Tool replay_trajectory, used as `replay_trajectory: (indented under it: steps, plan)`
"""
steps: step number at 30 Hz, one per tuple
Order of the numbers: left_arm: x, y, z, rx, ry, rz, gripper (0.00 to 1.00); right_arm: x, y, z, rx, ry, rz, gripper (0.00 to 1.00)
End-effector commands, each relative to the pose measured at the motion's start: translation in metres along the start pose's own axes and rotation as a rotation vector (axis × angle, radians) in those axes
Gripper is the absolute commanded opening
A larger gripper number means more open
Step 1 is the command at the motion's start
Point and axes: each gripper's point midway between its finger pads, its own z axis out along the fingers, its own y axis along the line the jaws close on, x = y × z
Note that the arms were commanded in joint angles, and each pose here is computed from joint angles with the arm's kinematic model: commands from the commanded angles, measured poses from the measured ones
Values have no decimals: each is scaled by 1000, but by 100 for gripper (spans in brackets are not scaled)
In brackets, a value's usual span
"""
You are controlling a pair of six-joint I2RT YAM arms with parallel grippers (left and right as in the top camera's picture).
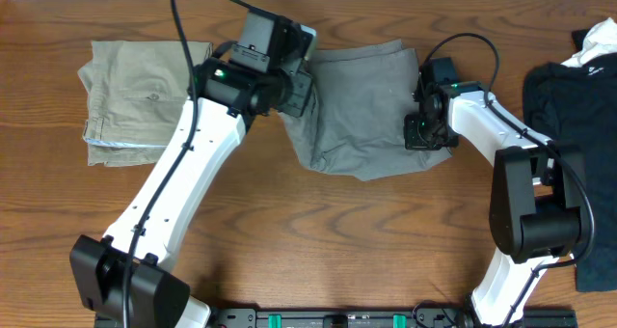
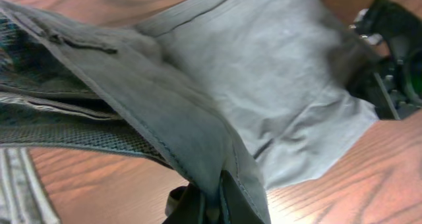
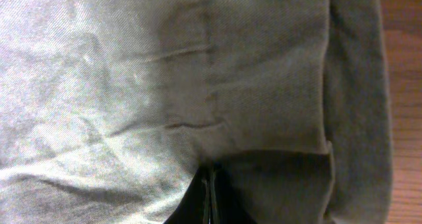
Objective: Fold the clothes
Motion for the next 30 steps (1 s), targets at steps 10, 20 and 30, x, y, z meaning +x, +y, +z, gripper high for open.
replay_trajectory:
  steps: [10,20,30]
  plan:
    - [-21,-45,8,59,-67,109,6,42,29,27,-93,145,-19,1]
    - [-10,-52,54,70,5,105,6,41,30,27,-94,143,-21,1]
    - [-21,-78,59,104,-49,124,6,41,30,27,-94,143,-21,1]
